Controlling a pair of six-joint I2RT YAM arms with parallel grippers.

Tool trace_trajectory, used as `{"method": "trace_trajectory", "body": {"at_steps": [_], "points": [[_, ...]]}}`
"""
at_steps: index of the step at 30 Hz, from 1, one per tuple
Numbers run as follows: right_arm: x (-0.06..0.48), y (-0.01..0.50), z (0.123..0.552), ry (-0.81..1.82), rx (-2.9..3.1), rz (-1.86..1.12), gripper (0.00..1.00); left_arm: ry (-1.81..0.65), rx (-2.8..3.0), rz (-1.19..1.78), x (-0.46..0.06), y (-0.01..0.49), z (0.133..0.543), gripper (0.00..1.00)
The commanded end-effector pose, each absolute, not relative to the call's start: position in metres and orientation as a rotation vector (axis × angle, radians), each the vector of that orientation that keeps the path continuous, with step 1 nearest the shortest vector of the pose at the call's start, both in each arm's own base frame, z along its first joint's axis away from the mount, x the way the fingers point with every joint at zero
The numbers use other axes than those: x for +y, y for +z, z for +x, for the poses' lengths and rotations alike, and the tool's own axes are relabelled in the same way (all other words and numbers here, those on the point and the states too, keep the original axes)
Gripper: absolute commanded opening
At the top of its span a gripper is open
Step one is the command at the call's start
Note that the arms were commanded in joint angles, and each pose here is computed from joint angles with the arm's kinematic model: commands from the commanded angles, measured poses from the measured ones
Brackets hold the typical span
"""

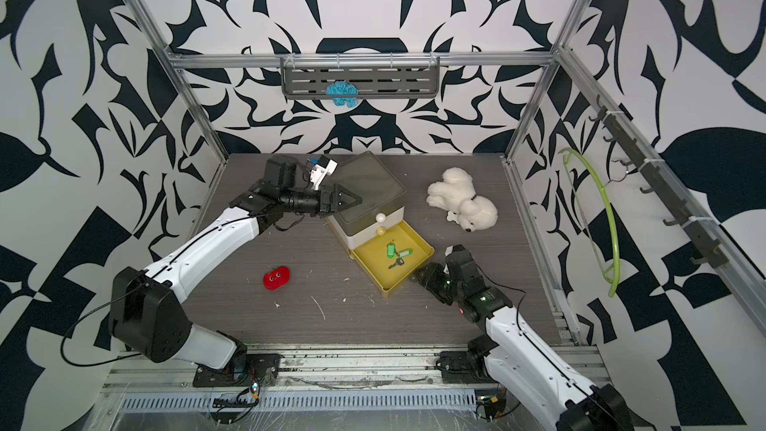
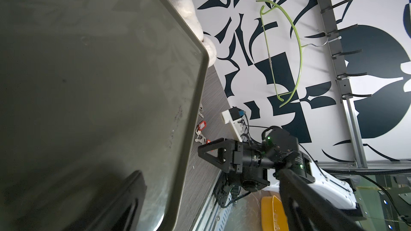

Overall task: Take the keys out of the drawer
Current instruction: Open the drawer in the storage box, then pick up the key from the drawer.

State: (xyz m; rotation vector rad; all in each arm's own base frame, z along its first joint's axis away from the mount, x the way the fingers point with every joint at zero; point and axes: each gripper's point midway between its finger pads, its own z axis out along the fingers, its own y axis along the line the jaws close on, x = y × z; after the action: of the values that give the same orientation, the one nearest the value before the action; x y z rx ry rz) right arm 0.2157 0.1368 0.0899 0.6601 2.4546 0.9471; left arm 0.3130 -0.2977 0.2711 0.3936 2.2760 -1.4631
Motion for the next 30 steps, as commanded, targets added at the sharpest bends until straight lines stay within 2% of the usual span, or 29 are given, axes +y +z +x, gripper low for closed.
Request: {"method": "trace_trajectory", "body": {"at_steps": [1,6,9,16,30], "points": [[0.133,0.125,0.222,0.862,2.471,0.56,0.51,-1.385,2.45,0.268,-0.283,0.23,0.306,0.99],[0.148,0.144,0.232,0.804,2.625,0.458,0.49,-1.345,2.382,0.284,-0.278,0.248,0.305,0.99],[0.159,0.147,0.239,0.75,2.698,0.375,0.44,-1.314,2.328,0.293,-0.272,0.258,0.301,0.99],[0.179,0.128,0.257,0.695,2.768,0.294,0.35,-1.226,2.236,0.289,-0.252,0.276,0.287,0.99],[0.208,0.086,0.28,0.633,2.837,0.2,0.32,-1.135,2.25,0.243,-0.225,0.252,0.258,0.99]]}}
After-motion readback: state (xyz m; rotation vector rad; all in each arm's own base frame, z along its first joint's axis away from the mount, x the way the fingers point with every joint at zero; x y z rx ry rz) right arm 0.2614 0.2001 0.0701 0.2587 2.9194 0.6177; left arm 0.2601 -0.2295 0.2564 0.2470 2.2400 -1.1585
